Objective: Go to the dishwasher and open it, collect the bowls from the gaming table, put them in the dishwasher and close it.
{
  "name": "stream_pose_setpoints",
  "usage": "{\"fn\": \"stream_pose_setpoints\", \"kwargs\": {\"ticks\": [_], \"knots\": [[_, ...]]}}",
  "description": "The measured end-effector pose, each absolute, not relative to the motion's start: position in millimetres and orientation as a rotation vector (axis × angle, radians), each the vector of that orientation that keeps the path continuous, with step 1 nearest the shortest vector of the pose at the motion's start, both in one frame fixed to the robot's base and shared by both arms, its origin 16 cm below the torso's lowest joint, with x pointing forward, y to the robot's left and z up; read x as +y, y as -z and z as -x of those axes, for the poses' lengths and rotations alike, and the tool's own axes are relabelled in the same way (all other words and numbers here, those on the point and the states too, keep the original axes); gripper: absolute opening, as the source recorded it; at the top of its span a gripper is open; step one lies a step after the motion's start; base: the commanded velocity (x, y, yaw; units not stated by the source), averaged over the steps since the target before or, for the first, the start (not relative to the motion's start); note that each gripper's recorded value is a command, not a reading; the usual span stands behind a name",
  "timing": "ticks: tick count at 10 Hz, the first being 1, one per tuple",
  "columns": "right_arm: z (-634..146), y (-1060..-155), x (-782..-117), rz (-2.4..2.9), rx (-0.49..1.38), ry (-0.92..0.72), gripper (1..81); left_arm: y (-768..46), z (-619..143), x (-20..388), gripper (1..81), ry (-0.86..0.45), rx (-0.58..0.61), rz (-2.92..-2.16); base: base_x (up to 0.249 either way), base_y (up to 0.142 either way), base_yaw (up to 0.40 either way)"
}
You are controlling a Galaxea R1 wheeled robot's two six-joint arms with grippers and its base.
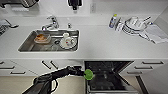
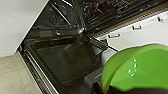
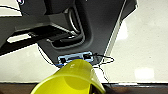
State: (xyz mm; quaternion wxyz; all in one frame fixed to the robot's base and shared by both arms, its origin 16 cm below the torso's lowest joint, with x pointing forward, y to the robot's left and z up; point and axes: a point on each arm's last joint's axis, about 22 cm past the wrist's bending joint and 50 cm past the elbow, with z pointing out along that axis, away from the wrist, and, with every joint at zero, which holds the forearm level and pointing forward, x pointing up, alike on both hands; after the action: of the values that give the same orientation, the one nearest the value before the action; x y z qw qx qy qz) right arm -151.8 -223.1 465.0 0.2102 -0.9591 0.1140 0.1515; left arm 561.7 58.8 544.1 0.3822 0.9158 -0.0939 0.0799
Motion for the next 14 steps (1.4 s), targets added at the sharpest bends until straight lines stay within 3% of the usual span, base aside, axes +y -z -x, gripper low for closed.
{"fn": "stream_pose_setpoints", "kwargs": {"ticks": [4,6,7,14], "knots": [[149.4,-464.4,-220.0,2.662,0.318,-0.418,1.0,-558.4,-556.6,-21.0,1.0,-0.19,-0.313,-2.285,0.0,0.0,0.0],[149.3,-464.4,-220.0,2.662,0.318,-0.417,1.0,-559.4,-563.6,-18.0,1.0,-0.199,-0.318,-2.299,0.0,0.0,0.0],[149.4,-464.5,-219.9,2.662,0.318,-0.418,1.0,-554.3,-570.6,-0.1,81.1,-0.212,-0.308,-2.331,0.0,0.0,0.0],[148.8,-464.8,-213.2,2.653,0.32,-0.417,1.0,-545.4,-541.8,-2.6,81.1,-0.127,-0.351,-2.317,0.0,0.0,0.0]]}}
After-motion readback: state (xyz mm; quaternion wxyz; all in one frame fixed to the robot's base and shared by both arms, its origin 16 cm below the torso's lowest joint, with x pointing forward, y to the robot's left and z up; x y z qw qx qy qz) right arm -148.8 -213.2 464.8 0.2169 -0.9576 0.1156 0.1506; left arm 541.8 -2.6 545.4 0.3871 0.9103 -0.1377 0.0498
